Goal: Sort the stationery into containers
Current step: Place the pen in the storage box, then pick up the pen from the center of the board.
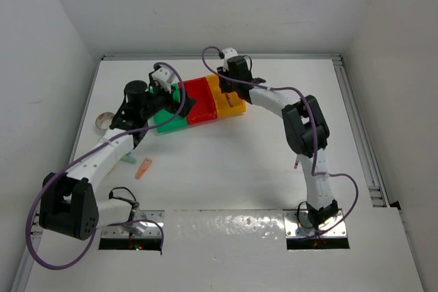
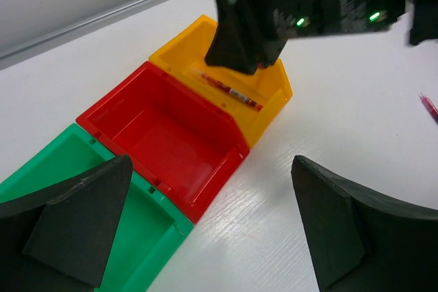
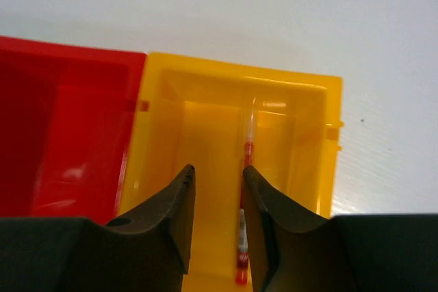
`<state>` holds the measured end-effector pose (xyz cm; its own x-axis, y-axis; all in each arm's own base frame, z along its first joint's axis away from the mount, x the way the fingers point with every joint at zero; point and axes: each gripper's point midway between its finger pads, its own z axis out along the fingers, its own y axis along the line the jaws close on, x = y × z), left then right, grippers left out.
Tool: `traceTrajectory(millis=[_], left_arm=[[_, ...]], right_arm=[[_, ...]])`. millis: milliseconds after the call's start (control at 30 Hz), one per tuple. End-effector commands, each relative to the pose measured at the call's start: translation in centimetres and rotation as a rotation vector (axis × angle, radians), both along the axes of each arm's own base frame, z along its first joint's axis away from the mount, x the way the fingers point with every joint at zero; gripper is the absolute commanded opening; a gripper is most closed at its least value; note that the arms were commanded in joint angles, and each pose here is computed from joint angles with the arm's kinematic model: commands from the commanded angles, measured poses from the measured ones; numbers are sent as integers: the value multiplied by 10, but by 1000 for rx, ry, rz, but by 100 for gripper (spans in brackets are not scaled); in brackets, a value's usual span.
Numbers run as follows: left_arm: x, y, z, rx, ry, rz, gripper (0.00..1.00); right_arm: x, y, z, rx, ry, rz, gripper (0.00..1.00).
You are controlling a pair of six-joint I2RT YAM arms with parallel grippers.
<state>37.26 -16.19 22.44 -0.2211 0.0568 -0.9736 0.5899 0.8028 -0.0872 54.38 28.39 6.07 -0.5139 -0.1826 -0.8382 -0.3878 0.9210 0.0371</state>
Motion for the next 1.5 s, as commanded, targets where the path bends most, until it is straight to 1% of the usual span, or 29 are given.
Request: traceTrajectory(millis=[0,33,67,100,133,167,200,233,267,300,333,367,400,433,467,533,567,633,667,767,833,967,1067,1167,1267,1333,1367,1467], left_arm=[[8,2,13,-14,-57,5,100],[9,2,13,-15,-60,2,100],[8,0,14,-17,-62,-4,100],[8,-1,14,-20,-61,-7,100],[8,-1,15,-21,-63,-8,100],[8,-1,16,-23,-66,-8,100],[8,-2,17,-24,-70,-10,100],[7,-2,17,-24,-70,-10,100],[7,-2,18,-26,-75,-11,100],[5,-2,16,-27,-74,-11,100],[4,-1,16,-30,-75,-9,100],[3,-2,16,-37,-72,-10,100],[3,-2,14,-37,-71,-9,100],[2,-3,13,-40,-66,-13,100],[1,-4,11,-44,-62,-16,100],[-1,-5,9,-49,-55,-18,100],[-1,-6,10,-55,-55,-23,100],[-3,-8,9,-63,-51,-28,100],[-3,-9,10,-64,-54,-31,100],[-7,-10,10,-64,-55,-34,100],[-8,-10,9,-62,-54,-30,100],[-10,-9,9,-60,-52,-25,100],[-10,-9,10,-54,-57,-22,100],[-9,-7,11,-52,-59,-16,100],[-9,-8,11,-56,-62,-19,100],[-8,-7,11,-54,-63,-12,100],[-9,-7,11,-55,-62,-13,100],[-8,-5,12,-52,-66,-7,100]], right_arm=[[3,2,124,125,-220,10,32],[-2,-6,154,152,-258,-13,29],[-8,-12,160,160,-253,-31,22],[-12,-21,168,163,-253,-46,19],[-27,-34,183,159,-240,-66,16],[-33,-49,185,163,-208,-102,12],[-48,-64,172,138,-131,-127,10],[-62,-80,189,162,-126,-158,9],[-80,-98,160,143,-37,-194,10],[-97,-125,140,161,64,-275,18],[-126,-146,118,166,136,-324,28],[-142,-160,103,193,198,-390,36],[-160,-188,84,181,260,-468,43],[-190,-205,58,164,324,-522,44],[-203,-228,47,159,348,-610,44],[-236,-248,15,125,425,-672,31],[-241,-259,15,140,413,-709,25],[-251,-268,3,122,419,-731,14],[-252,-277,1,101,410,-761,14],[-264,-286,-14,84,452,-789,22],[-270,-289,-24,66,478,-786,25],[-274,-282,-46,73,531,-742,26],[-269,-281,-50,71,528,-726,27],[-263,-292,-54,69,538,-750,27],[-260,-289,-60,70,552,-728,26],[-262,-288,-67,68,571,-729,24],[-265,-288,-71,67,581,-734,21],[-268,-288,-78,70,589,-742,16]])
